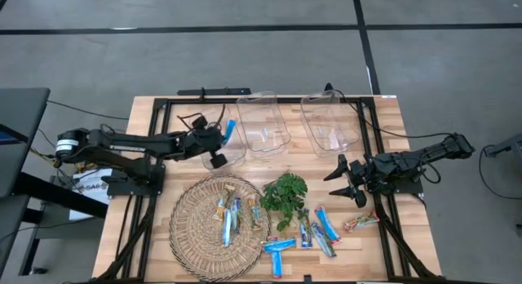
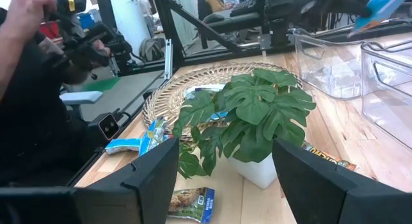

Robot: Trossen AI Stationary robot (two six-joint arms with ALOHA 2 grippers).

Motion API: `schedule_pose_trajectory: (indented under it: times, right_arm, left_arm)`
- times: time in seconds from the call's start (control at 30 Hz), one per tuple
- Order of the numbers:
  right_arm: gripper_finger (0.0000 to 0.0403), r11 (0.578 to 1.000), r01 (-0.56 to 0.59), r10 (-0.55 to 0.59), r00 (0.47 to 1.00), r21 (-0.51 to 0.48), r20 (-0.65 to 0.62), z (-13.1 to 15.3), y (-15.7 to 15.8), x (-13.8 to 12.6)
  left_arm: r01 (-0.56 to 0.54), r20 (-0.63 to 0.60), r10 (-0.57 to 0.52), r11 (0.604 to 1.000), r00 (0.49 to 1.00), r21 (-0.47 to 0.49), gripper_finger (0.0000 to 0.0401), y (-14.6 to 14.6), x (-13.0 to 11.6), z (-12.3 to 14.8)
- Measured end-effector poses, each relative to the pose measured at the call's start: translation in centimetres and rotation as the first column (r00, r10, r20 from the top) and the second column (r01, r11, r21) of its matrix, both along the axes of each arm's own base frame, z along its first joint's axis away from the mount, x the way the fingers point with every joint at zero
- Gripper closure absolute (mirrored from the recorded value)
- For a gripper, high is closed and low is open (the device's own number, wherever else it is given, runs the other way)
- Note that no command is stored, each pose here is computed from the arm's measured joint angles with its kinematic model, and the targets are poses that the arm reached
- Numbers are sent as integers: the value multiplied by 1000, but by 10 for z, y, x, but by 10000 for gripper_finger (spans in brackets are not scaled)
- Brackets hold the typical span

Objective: Pick and place Granola Bars by type
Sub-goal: Put the yellow granola bar into the left transparent bin

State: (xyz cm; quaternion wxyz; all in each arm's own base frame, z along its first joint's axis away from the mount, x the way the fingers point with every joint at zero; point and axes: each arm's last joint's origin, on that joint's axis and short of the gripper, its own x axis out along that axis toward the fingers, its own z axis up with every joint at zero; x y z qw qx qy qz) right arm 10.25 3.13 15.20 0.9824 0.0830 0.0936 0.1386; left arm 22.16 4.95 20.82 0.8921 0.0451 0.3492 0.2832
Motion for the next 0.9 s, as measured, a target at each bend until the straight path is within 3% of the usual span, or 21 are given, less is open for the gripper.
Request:
schedule_pose_trajectory:
  times: [0.13,0.43,0.9]
  right_arm:
    - [159,1000,0,0,1000,0,0,0,0,0]
    - [159,1000,0,0,1000,0,0,0,0,0]
    - [159,1000,0,0,1000,0,0,0,0,0]
  left_arm:
    - [-13,-61,8,996,998,-88,389,-3,-11,-3]
    - [-9,-72,3,996,997,-84,385,-3,-13,-3]
    - [26,-18,-28,995,999,-96,273,-14,-13,2]
